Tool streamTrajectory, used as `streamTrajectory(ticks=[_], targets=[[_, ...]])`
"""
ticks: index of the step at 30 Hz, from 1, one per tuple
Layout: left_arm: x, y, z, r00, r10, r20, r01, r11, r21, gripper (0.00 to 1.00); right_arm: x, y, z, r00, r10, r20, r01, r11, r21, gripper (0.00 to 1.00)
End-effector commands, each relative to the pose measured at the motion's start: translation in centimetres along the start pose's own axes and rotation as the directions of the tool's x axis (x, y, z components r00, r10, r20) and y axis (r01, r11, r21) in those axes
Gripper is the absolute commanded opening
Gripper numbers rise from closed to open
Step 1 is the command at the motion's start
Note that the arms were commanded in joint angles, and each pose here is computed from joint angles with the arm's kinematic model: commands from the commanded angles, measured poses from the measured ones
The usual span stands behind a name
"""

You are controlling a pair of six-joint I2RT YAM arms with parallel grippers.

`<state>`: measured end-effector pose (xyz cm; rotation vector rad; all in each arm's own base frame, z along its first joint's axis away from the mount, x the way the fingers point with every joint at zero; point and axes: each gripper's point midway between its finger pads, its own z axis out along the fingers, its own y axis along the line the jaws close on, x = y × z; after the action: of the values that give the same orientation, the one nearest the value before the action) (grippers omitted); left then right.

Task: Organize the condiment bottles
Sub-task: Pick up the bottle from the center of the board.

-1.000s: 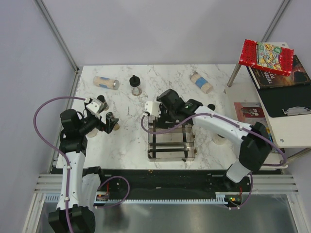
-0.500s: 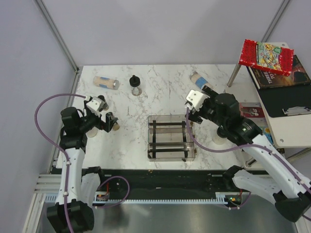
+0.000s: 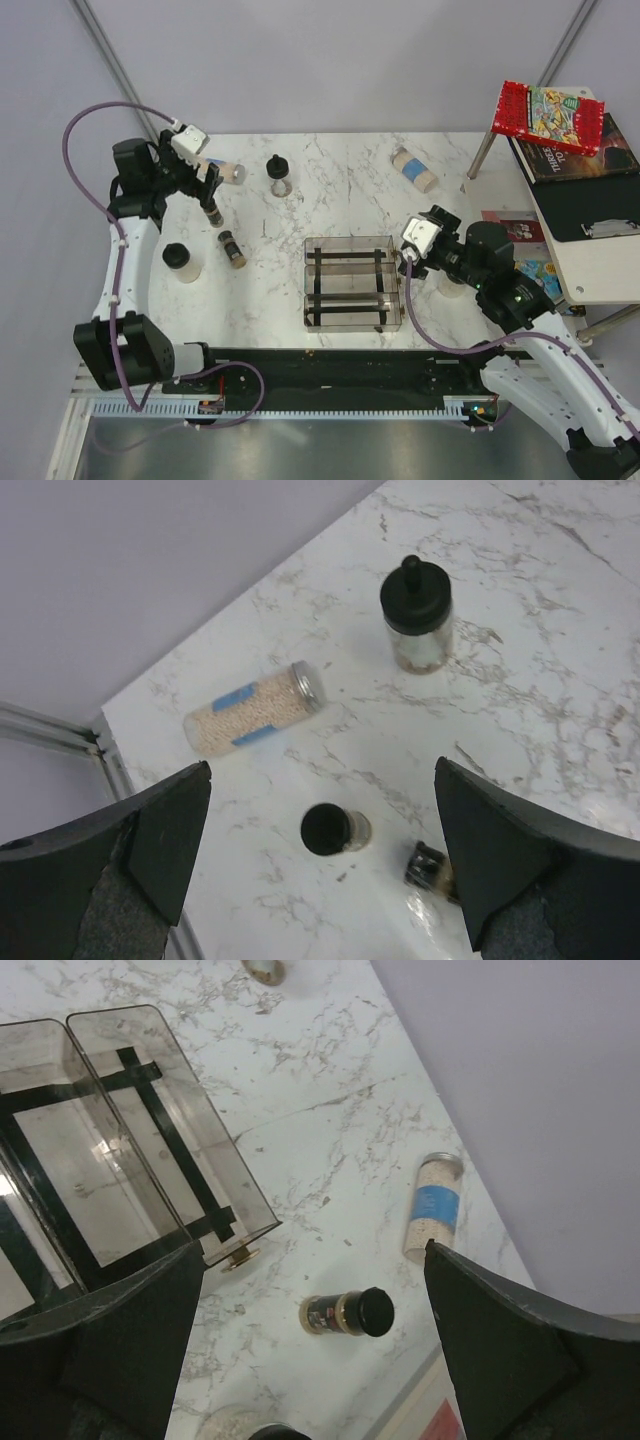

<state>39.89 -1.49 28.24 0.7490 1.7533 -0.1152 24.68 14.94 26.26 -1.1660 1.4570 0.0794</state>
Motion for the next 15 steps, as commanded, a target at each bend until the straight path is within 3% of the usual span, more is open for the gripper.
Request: streamTrajectory(ticks=[1, 4, 7, 11, 15], targets=[[-0.3, 3.0, 4.2, 0.972, 0.211, -0.103, -0.217, 0.975, -0.041, 1.0, -0.5, 0.7, 1.1, 0.998, -0.022, 0.055, 0.024, 0.999, -0.043, 0.98], [2.4, 4.3, 8.2, 0.907, 0.336, -0.254, -0.354, 0.935, -0.03, 0.99, 0.3, 1.3, 1.4, 0.998, -0.036, 0.048, 0.038, 0.998, -0.052, 0.98], [2.9, 4.2, 11.5, 0.833, 0.46, -0.308, -0.476, 0.879, 0.026, 1.0, 1.0, 1.8, 1.4, 0.997, -0.052, 0.048, 0.055, 0.997, -0.052, 0.98], [7.3, 6.0, 15.3, 0.747, 0.486, -0.453, -0.504, 0.859, 0.091, 1.0, 1.6, 2.4, 1.5, 0.997, -0.062, 0.05, 0.065, 0.996, -0.061, 0.98], [8.7, 7.4, 16.9, 0.673, 0.538, -0.508, -0.549, 0.823, 0.144, 1.0, 1.8, 3.0, 1.8, 0.997, -0.058, 0.049, 0.062, 0.994, -0.086, 0.98]])
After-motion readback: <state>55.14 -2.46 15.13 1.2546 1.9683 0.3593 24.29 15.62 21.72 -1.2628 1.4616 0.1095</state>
